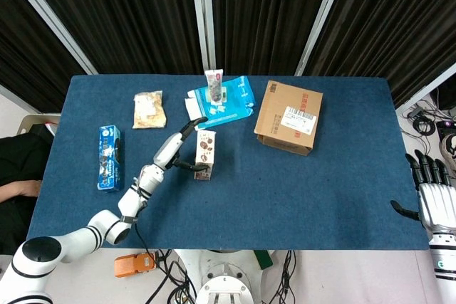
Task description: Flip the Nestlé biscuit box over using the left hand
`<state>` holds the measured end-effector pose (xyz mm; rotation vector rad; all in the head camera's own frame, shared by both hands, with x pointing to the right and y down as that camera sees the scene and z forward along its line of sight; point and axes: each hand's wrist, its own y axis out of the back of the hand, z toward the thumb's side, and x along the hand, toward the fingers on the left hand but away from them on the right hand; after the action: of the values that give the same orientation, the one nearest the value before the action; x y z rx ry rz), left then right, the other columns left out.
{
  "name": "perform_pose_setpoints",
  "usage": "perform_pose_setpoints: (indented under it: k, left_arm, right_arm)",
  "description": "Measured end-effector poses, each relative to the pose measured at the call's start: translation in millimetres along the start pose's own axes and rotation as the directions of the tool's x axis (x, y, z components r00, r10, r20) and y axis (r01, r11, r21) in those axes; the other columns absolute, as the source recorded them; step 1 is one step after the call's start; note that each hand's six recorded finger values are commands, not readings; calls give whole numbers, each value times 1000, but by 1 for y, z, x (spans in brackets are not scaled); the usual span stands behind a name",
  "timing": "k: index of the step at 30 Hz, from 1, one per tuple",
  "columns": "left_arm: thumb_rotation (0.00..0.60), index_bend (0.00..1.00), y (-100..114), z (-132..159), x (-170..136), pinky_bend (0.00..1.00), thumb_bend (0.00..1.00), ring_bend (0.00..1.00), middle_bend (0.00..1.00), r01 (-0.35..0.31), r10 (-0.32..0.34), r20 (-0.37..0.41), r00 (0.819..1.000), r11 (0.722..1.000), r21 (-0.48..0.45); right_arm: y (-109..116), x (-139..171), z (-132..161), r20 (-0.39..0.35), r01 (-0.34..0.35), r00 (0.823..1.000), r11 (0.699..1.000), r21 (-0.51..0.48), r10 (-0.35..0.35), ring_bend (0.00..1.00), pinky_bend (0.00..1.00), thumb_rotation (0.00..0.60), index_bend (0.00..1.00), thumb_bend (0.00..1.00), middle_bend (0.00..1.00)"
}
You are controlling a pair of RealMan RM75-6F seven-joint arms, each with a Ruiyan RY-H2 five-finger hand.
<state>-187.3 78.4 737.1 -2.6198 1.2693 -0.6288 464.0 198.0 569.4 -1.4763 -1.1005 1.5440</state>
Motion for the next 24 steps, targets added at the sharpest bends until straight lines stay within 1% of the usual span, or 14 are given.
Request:
perform_pose_setpoints:
  k: [5,11,17,20,23,24]
  left_arm:
    - [600,0,7,1,-5,15,0,0,0,22,-22,-7,1000,997,69]
    - [600,0,15,4,-12,2,0,0,0,54,-51,-26,998,987,150]
    - [600,0,24,8,-18,0,0,0,0,77,-67,-47,997,964,255]
    - [600,0,31,13,-21,0,0,0,0,78,-66,-47,997,940,333]
    - [600,0,38,22,-25,0,0,0,0,75,-61,-45,997,899,431]
    - [600,0,41,27,-27,0,0,0,0,74,-60,-44,997,879,471]
  right_arm:
    - [1,0,-1,0,4,1000,1000,-4,-4,0,0,600,0,243,3]
    - [-2,-1,-3,-1,1,1000,1000,-11,-1,0,0,600,0,244,3]
    - [-2,-2,-4,-4,0,1000,1000,-15,0,0,0,600,0,244,3]
    - [-3,-3,-5,-4,0,1000,1000,-17,0,0,0,600,0,244,3]
    - [-3,-3,-6,-5,-2,1000,1000,-17,2,0,0,600,0,243,3]
    - [-3,-3,-7,-5,-2,1000,1000,-18,2,0,0,600,0,244,3]
